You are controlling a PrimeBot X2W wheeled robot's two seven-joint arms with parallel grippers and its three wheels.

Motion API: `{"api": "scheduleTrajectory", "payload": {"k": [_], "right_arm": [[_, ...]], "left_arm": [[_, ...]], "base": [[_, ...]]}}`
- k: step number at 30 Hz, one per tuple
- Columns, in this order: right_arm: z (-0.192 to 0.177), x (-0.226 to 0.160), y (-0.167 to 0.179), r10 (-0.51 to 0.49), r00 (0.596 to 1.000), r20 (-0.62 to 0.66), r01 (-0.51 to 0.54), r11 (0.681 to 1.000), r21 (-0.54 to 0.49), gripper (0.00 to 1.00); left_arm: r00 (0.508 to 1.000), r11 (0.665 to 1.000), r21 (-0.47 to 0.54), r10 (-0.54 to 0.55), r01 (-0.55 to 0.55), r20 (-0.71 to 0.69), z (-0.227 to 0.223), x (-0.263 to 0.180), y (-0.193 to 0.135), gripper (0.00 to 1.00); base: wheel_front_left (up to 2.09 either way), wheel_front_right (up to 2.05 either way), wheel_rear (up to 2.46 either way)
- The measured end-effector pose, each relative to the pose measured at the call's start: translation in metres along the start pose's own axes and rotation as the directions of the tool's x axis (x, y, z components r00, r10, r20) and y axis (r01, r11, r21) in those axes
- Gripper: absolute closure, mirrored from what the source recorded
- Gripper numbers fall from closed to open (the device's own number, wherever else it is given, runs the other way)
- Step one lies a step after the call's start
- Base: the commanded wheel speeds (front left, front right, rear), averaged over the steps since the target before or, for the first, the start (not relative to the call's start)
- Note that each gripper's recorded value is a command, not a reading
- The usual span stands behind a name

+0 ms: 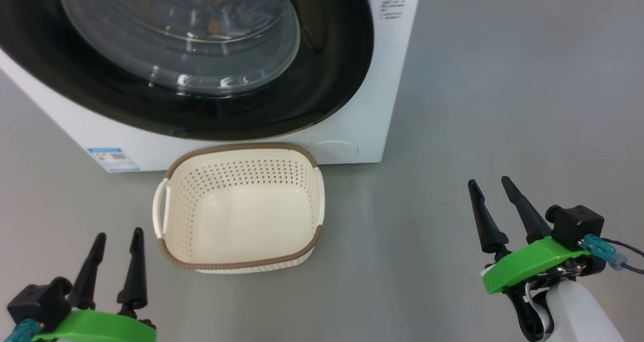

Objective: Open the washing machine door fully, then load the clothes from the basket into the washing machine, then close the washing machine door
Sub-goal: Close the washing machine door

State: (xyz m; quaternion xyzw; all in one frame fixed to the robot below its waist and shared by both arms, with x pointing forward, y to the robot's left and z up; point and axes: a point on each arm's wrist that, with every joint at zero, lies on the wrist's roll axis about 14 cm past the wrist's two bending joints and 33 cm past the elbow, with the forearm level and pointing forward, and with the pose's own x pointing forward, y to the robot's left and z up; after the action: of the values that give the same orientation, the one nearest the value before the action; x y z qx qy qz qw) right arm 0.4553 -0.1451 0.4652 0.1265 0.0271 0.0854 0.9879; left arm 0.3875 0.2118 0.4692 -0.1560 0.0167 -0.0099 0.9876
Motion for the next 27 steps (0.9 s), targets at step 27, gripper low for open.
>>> {"api": "scheduleTrajectory", "payload": {"k": [27], "right_arm": [[0.016, -0.049, -0.047, -0.136, 0.990, 0.034, 0.136, 0.990, -0.023, 0.00]], "left_arm": [[0.999, 0.998, 0.047, -0.052, 0.053, -0.003, 0.001, -0.003, -0.012, 0.00]], "base": [[0.00, 0.00, 0.00]]}}
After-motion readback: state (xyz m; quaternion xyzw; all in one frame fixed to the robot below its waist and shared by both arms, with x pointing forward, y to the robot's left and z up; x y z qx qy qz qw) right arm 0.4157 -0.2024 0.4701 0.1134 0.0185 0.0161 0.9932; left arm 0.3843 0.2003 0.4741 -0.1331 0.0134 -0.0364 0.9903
